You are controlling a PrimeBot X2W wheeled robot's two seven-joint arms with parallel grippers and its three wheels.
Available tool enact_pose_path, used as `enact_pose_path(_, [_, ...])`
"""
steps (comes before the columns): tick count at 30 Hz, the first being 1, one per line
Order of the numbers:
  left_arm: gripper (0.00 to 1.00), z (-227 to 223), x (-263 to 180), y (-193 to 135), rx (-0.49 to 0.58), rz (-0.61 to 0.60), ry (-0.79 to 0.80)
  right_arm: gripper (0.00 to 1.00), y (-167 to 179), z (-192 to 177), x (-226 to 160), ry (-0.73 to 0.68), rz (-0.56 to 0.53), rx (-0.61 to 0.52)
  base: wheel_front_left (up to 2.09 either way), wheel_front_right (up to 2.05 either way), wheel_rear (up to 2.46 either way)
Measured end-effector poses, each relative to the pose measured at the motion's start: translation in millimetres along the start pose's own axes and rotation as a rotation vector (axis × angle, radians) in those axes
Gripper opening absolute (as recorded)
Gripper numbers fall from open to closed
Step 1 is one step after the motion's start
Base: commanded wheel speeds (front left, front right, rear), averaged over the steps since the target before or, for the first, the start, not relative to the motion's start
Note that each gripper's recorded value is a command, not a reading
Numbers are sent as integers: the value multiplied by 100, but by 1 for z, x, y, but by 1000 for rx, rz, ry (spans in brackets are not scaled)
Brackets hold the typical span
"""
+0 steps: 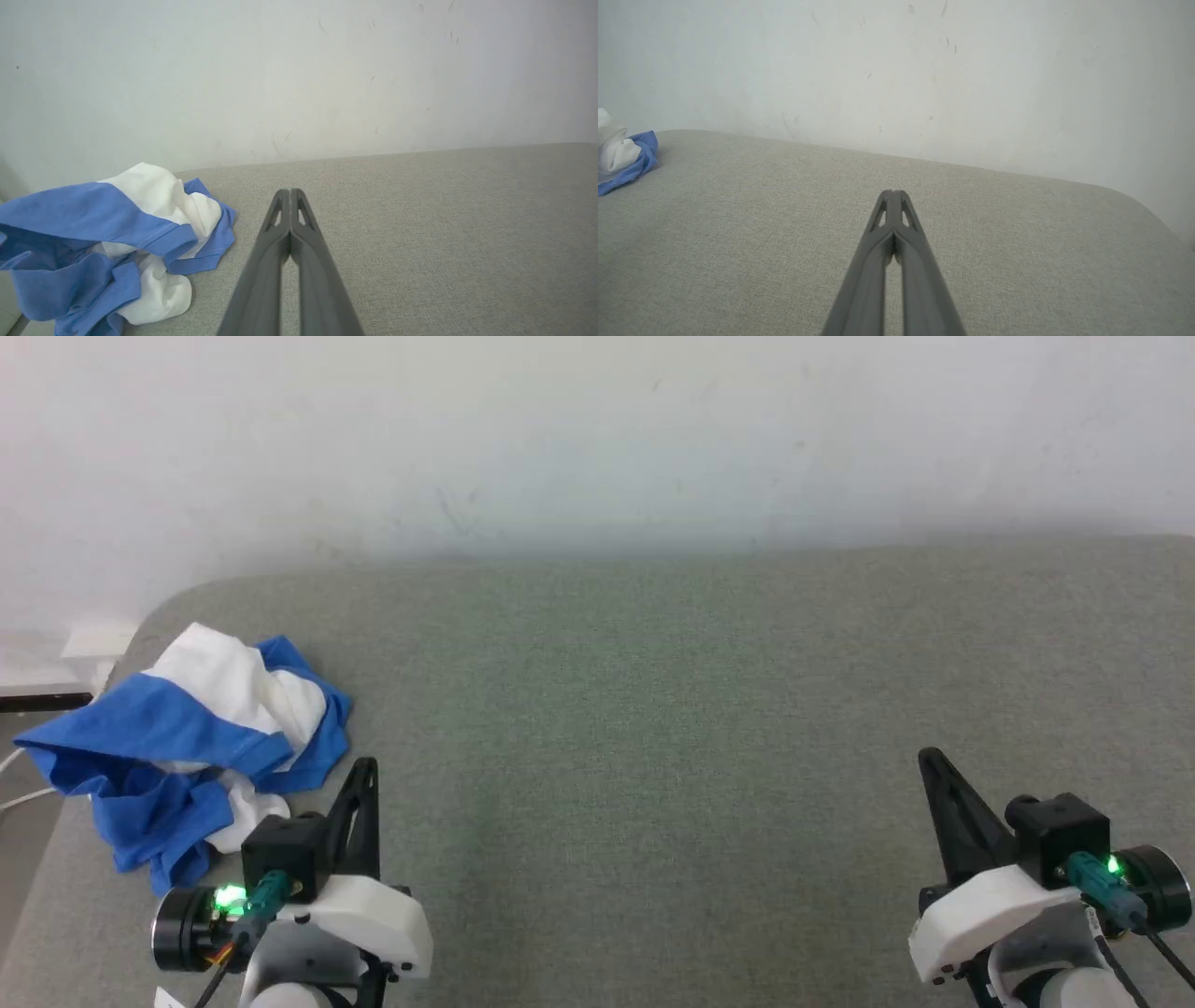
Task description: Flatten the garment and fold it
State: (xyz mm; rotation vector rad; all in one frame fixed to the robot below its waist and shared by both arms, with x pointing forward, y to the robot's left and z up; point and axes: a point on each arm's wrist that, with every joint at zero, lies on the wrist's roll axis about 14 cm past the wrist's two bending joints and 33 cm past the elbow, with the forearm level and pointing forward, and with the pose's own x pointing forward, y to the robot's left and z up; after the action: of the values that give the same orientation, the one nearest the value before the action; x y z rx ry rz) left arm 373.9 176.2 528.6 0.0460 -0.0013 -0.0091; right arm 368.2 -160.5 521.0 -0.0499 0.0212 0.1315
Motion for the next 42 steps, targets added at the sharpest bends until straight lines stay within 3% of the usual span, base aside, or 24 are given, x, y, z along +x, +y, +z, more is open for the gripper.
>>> enact_pose_path(14, [0, 0, 0, 0, 0, 0, 0, 0, 0, 0, 0, 0, 0, 0, 0, 0, 0])
enact_pose_path(15, [100, 0, 0, 0, 0, -1, 0, 100, 0, 0, 0, 1, 0, 0, 0, 0, 0])
enact_pose_path(42, [100, -7, -9, 17, -23, 67, -2, 100, 18, -1, 12, -12, 59, 10, 0, 0, 0])
